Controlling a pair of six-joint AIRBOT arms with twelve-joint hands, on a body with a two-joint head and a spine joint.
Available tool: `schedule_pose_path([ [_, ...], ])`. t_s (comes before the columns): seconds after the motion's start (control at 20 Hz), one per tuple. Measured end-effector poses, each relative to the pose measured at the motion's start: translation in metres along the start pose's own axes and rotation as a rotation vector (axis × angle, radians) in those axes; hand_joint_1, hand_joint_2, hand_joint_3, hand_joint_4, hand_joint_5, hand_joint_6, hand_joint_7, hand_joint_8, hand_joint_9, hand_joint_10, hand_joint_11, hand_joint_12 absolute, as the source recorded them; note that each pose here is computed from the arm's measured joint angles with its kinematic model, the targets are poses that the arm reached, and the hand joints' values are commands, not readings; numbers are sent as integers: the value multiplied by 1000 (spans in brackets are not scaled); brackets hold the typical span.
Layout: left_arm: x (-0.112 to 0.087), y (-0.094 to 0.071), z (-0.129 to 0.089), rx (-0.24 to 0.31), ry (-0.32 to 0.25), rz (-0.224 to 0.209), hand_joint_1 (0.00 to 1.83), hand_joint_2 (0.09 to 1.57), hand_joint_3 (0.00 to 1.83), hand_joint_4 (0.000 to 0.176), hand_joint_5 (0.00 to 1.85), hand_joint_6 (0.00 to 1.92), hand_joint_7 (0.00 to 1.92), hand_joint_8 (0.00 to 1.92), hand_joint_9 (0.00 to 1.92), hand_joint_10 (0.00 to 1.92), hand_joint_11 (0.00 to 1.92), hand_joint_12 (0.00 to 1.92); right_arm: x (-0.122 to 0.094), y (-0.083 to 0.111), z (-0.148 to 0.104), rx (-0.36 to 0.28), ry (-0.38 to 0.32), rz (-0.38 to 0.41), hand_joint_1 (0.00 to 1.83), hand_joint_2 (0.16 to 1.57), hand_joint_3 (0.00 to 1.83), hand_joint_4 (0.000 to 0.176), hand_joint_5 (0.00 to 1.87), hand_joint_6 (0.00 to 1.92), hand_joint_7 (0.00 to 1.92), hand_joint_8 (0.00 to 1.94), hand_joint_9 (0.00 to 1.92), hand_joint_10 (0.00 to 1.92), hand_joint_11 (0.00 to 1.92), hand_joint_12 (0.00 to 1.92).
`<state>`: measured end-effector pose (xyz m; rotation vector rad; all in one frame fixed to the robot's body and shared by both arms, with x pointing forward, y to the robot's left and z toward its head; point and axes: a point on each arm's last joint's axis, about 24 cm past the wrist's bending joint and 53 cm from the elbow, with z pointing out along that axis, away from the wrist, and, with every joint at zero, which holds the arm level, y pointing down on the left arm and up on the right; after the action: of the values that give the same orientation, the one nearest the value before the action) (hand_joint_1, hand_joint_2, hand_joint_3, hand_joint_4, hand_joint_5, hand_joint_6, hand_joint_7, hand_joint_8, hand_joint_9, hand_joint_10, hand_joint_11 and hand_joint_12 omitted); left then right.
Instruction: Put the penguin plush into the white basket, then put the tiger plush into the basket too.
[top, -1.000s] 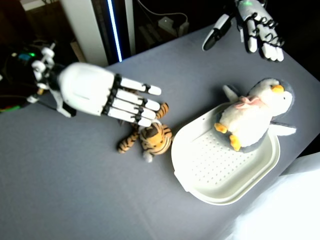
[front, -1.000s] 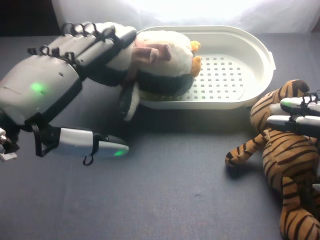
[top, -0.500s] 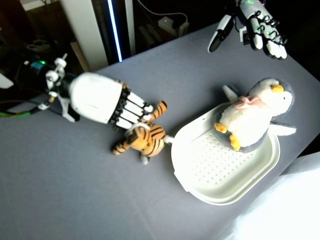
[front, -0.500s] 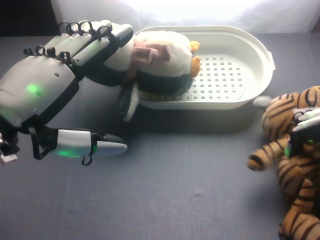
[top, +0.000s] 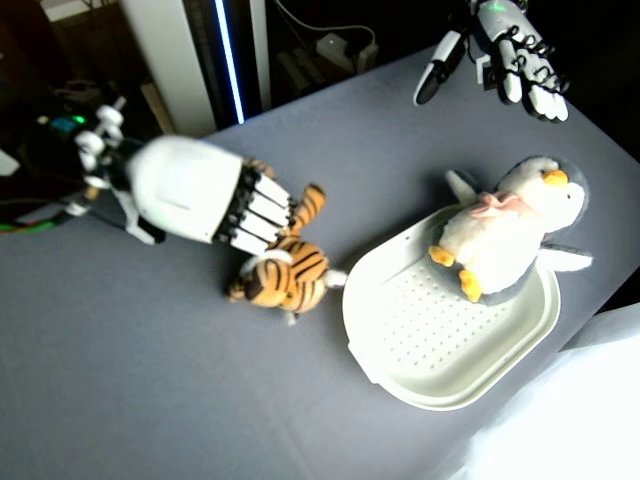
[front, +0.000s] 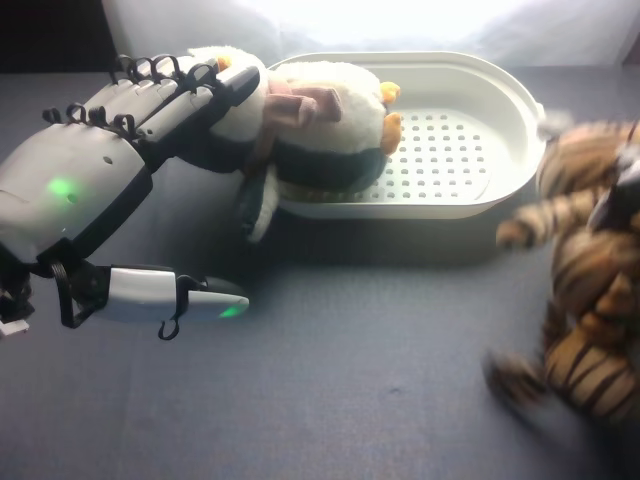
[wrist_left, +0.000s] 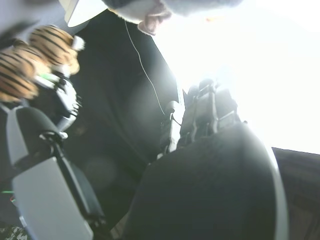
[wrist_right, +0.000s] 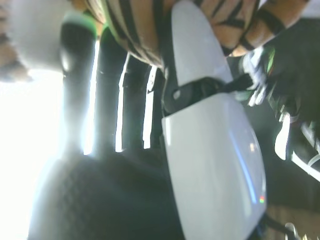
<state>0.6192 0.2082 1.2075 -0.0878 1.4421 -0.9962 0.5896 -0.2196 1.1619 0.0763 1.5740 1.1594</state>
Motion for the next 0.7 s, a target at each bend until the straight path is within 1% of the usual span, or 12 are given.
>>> schedule_pose_path([
  [0.15, 1, 1, -1, -4, 3, 0, 863, 739, 0, 149, 0, 0, 0, 0, 0, 0, 0, 0, -22, 23, 8, -84, -87, -53, 1366, 1153, 0, 0, 830, 1259, 883, 911, 928, 1252, 930, 1172],
  [0.2, 1, 1, -1, -6, 0, -5, 865, 747, 2, 132, 0, 0, 0, 0, 0, 0, 0, 0, -31, 30, 15, -106, -129, -82, 1463, 1128, 1, 0, 851, 1209, 930, 763, 948, 1098, 842, 1503],
  [0.25, 1, 1, -1, -8, -1, -7, 861, 750, 3, 133, 0, 0, 0, 0, 0, 0, 0, 0, -39, 33, 22, -127, -160, -89, 1389, 1136, 5, 0, 848, 1242, 951, 858, 904, 1217, 811, 1358],
  [0.3, 1, 1, -1, -7, 0, -6, 870, 738, 0, 123, 0, 0, 0, 0, 0, 0, 0, 0, -51, 33, 36, -145, -209, -86, 1236, 1180, 2, 0, 812, 1169, 902, 1203, 771, 1164, 634, 1429],
  [0.35, 1, 1, -1, -7, 0, -7, 884, 738, 0, 131, 0, 0, 0, 0, 0, 0, 0, 0, -58, 31, 52, -147, -233, -84, 1326, 1194, 2, 0, 819, 1084, 851, 1301, 721, 1443, 535, 1512],
  [0.4, 1, 1, -1, -6, 0, -7, 884, 738, 0, 131, 0, 0, 0, 0, 0, 0, 0, 0, -59, 25, 64, -136, -235, -81, 1326, 1194, 2, 0, 819, 1084, 851, 1301, 721, 1443, 535, 1512],
  [0.45, 2, 0, -1, -1, 5, -8, 888, 744, 1, 151, 0, 0, 0, 0, 0, 0, 0, 0, -58, 17, 84, -115, -222, -70, 1328, 1255, 1, 0, 825, 1088, 659, 1590, 545, 1577, 250, 1461],
  [0.5, 4, -2, -1, 7, 12, -4, 857, 741, 0, 155, 0, 0, 0, 0, 0, 0, 0, 0, -51, 7, 98, -91, -185, -55, 1334, 1246, 0, 0, 828, 1038, 701, 1564, 564, 1574, 291, 1504],
  [0.55, 5, -3, -1, 11, 16, -2, 842, 729, 0, 148, 0, 0, 0, 0, 0, 0, 0, 0, -41, -4, 109, -54, -146, -50, 1219, 1205, 0, 0, 848, 1093, 793, 1383, 597, 1104, 393, 1358],
  [0.6, 5, -3, -1, 12, 16, -1, 840, 726, 0, 125, 0, 0, 0, 0, 0, 0, 0, 0, -30, -13, 114, -22, -107, -49, 1181, 1069, 0, 0, 669, 392, 607, 532, 488, 555, 219, 1099],
  [0.65, 4, -3, -1, 11, 15, -2, 862, 719, 0, 136, 0, 0, 0, 0, 0, 0, 0, 0, -24, -19, 116, -3, -85, -53, 1153, 1002, 0, 0, 593, 107, 533, 156, 406, 236, 44, 975],
  [0.7, 4, -3, -1, 10, 14, -6, 838, 726, 0, 117, 0, 0, 0, 0, 0, 0, 0, 0, -18, -26, 116, 27, -59, -48, 1070, 979, 0, 46, 410, 21, 334, 32, 227, 72, 8, 648],
])
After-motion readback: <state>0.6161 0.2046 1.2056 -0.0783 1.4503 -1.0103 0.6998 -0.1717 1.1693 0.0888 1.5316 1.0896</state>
